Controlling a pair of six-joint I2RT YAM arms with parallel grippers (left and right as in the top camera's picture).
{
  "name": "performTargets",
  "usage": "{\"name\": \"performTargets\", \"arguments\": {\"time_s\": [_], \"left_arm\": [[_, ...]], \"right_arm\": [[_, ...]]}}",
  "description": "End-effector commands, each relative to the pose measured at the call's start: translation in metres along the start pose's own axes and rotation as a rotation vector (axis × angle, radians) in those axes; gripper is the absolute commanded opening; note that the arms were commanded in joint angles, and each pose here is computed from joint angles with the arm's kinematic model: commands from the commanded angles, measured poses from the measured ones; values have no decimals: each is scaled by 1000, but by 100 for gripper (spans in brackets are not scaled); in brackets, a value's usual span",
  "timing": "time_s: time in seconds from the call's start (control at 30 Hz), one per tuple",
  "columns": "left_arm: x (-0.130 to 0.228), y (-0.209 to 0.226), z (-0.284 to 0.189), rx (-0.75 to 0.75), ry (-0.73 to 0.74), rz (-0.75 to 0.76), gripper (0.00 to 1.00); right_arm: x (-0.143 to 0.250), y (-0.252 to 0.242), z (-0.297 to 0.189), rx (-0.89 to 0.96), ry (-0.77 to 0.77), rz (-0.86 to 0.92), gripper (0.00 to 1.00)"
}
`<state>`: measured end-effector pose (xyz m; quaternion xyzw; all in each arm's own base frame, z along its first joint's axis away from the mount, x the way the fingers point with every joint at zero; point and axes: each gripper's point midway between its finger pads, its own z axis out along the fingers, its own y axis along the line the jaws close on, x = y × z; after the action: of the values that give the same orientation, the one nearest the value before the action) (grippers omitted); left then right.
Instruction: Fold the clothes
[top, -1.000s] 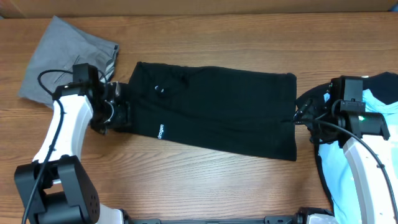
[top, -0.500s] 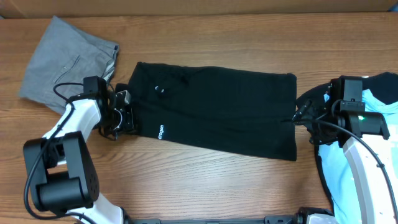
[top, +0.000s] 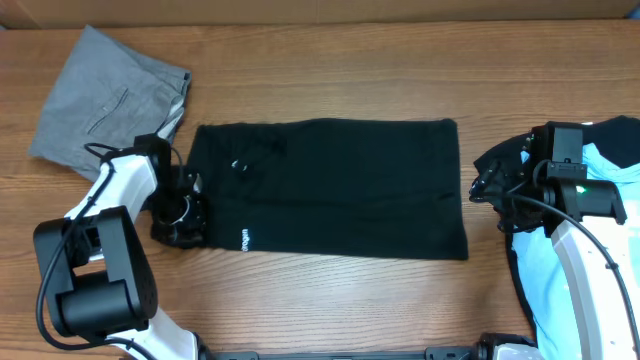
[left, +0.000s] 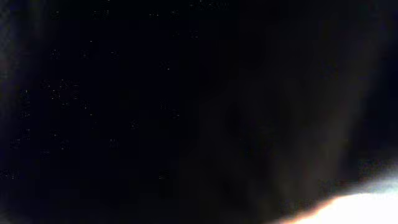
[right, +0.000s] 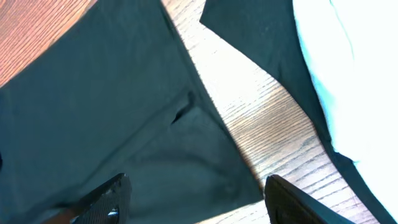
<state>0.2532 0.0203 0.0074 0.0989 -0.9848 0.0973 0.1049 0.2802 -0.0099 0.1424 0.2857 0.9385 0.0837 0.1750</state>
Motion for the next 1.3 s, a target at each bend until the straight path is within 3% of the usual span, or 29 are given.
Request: {"name": "performTargets", "arguments": {"time_s": [0.0, 0.07, 0.13, 0.4, 0.57, 0.67, 0.8, 0.97, 1.2, 1.27], "left_arm": [[-8, 10, -22, -70, -52, -13, 21], [-7, 9, -30, -70, -47, -13, 37], [-8, 7, -40, -70, -49, -13, 41], [-28, -12, -114, -31, -166, 14, 46], [-59, -76, -165, 178, -354, 254, 52], [-76, -102, -176, 166, -448, 365, 53], [-100, -124, -163, 67, -497, 453, 57], [-114, -141, -115, 27, -402, 498, 57], [-124, -122, -50, -47, -234, 461, 54], [-126, -115, -45, -81, -224, 455, 60]], "right_arm": [[-6, 3, -5, -10, -24, -7, 72], [-7, 3, -5, -10, -25, -10, 73], [-8, 4, -5, -13, -30, -11, 75], [-21, 36, -15, -166, -71, -163, 79], [-39, 62, -42, -266, -127, -184, 79], [-52, 76, -60, -314, -166, -198, 79], [-63, 90, -73, -359, -191, -207, 79], [-60, 87, -65, -343, -155, -197, 79], [-54, 81, -43, -305, -75, -181, 79], [-54, 81, -40, -301, -67, -180, 79]]}}
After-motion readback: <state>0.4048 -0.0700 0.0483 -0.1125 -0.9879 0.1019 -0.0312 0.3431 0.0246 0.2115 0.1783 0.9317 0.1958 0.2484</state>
